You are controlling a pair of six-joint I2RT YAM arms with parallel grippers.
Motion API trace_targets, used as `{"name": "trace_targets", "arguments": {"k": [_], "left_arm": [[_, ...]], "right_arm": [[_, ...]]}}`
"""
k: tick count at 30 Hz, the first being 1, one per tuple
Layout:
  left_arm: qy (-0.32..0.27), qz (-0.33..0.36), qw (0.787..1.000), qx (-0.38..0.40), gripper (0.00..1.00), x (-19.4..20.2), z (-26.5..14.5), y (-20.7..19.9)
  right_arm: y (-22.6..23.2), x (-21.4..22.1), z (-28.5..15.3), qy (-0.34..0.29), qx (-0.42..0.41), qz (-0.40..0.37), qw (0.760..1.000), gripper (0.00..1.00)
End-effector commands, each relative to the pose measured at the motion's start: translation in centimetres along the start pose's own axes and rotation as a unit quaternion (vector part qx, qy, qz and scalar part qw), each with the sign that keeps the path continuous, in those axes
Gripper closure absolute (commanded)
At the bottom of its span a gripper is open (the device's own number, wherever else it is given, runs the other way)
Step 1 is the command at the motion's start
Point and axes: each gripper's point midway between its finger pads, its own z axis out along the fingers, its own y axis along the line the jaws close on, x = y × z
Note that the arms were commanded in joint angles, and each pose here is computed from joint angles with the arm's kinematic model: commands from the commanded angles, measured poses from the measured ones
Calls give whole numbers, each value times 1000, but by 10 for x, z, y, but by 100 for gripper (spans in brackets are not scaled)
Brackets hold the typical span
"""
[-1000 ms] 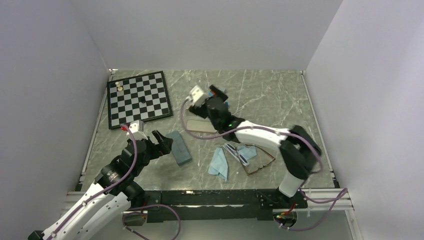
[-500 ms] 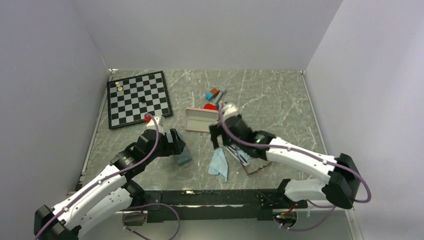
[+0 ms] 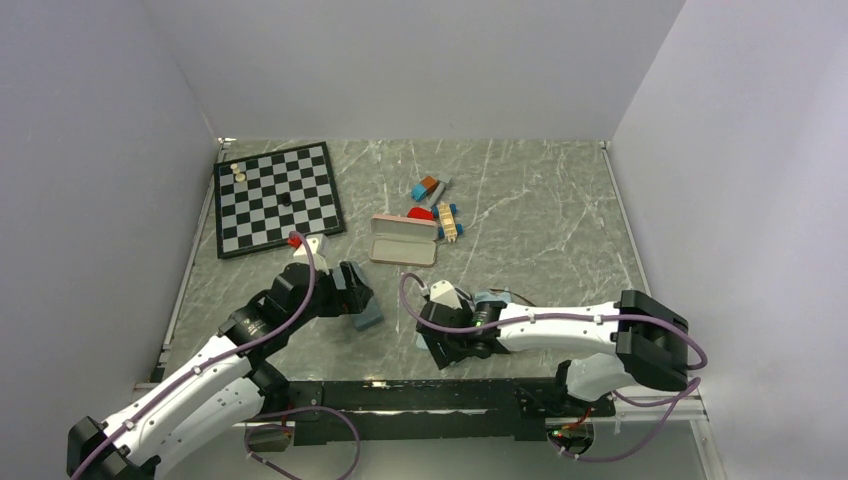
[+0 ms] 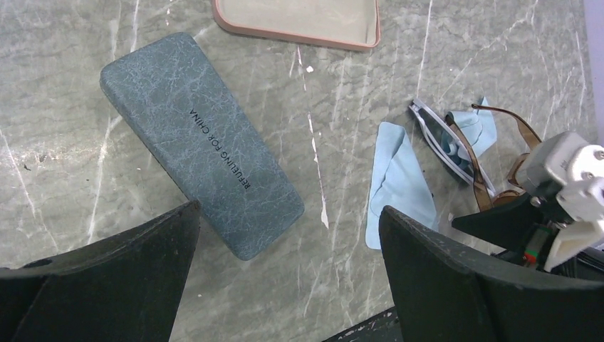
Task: Organize the sunglasses
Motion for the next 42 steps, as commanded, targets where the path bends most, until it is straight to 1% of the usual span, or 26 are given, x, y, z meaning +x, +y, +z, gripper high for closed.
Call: {"name": "trace_targets", "arguments": {"k": [1, 2, 4, 6, 9, 11, 13, 14, 17, 20, 23, 25, 26, 27, 28, 31, 33, 34, 35, 38, 40, 42], "left_arm": [[-6, 6, 1000, 18, 1, -3, 1, -7], [-5, 6, 1000, 21, 1, -3, 1, -8], [-2, 7, 1000, 23, 1, -1, 2, -8], [-2, 7, 1000, 22, 1, -1, 2, -8], [-7, 13, 1000, 17, 1, -3, 1, -6], [-23, 17, 1000, 0, 1, -11, -3, -1], [-40, 20, 999, -16, 1, -20, -9, 4], [-49, 17, 998, -21, 1, -25, -13, 5], [-77, -3, 997, -14, 1, -34, -22, 3], [-100, -22, 995, -2, 1, -42, -33, 0], [-117, -36, 993, -8, 1, -48, -44, 4], [-124, -44, 991, -11, 1, -49, -49, 7], [-126, -46, 991, -12, 1, -49, -50, 8], [-128, -47, 991, -8, 1, -49, -49, 7], [-127, -45, 991, -6, 1, -48, -48, 7], [-114, -38, 993, 0, 1, -45, -42, 2], [-97, -30, 995, 2, 1, -42, -36, -2], [-83, -24, 996, 4, 1, -39, -33, -4], [-74, -21, 997, 4, 1, -37, -30, -6], [-40, -7, 999, 18, 1, -29, -18, -16], [-19, 4, 999, 40, 1, -23, -12, -25], [-2, 9, 999, 52, 1, -18, -9, -30]], "right_arm": [[-2, -1, 10, -12, 21, 48, 999, 35], [-7, 0, 14, -14, 38, 52, 998, 39], [-15, -3, 17, -22, 69, 63, 995, 52], [-14, -11, 15, -35, 70, 68, 995, 65], [2, -27, 8, -59, 26, 68, 996, 78], [25, -41, 2, -77, -31, 59, 995, 85], [45, -56, -7, -90, -78, 36, 992, 90], [54, -64, -12, -93, -97, 22, 991, 92], [80, -92, -26, -115, -143, -12, 983, 93], [107, -123, -51, -137, -211, -25, 968, 94], [120, -144, -78, -151, -303, 3, 941, 94], [105, -138, -74, -129, -330, 62, 933, 94], [91, -129, -66, -116, -328, 99, 932, 93], [72, -124, -60, -117, -313, 139, 932, 91], [54, -107, -45, -105, -279, 169, 939, 86], [4, -53, -17, -64, -161, 234, 957, 63], [-23, -37, -18, -67, -100, 257, 959, 46], [-30, -38, -26, -80, -91, 258, 958, 38], [-35, -42, -35, -96, -87, 255, 958, 35], [-35, -57, -55, -134, -106, 237, 956, 29], [-31, -61, -55, -137, -114, 216, 960, 27], [-27, -62, -47, -124, -107, 192, 968, 27]]}}
